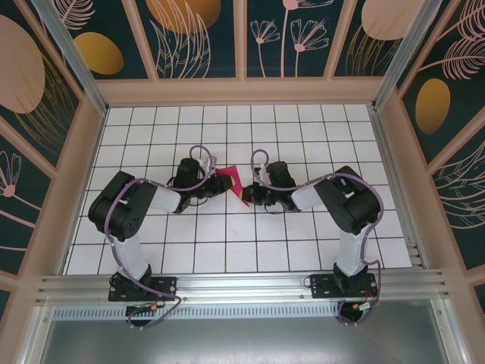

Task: Fold a paper plane with a square sheet of paper (pick it up from the middle)
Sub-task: Fold the wing for the fifth time at the center of the table.

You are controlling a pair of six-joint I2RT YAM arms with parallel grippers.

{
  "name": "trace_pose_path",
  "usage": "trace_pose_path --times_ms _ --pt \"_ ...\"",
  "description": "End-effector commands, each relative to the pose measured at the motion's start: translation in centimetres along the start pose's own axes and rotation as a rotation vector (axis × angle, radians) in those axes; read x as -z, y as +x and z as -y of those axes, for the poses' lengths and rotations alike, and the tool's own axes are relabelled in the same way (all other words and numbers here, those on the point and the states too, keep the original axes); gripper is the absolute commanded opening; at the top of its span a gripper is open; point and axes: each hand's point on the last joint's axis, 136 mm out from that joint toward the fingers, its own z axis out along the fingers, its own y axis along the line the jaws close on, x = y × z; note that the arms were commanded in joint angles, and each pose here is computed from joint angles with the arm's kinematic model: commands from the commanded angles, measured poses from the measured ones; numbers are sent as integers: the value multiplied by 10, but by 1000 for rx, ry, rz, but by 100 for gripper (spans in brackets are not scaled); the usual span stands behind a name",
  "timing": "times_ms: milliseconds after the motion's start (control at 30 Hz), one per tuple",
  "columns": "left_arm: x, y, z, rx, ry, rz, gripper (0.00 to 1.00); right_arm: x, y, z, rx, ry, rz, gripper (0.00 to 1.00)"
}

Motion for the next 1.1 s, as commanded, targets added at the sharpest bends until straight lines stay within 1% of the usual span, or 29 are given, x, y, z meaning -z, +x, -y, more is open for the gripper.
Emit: trace_pose_path --times_ms 0,267,567,667,800,1000,1067 --pt "-7 -5 10 -23 43 0 26 -5 -1 3 -31 9 -25 0" --pt "-17 1 -5 14 2 -32 24 -10 6 15 -55 49 -59 0" --pt "-23 6 -27 62 -86 -59 21 -12 9 21 -65 73 -77 0" --pt "-24 8 -35 79 -120 -62 20 -12 9 21 -66 77 -79 2" --pt "-25 10 -46 99 -170 -72 19 -11 7 17 -57 71 -80 5" --pt "-24 16 -64 122 -250 -90 18 -8 -2 0 -42 33 -76 16" --pt "-24 18 -69 131 -278 -95 17 -6 -4 -5 -38 25 -74 18"
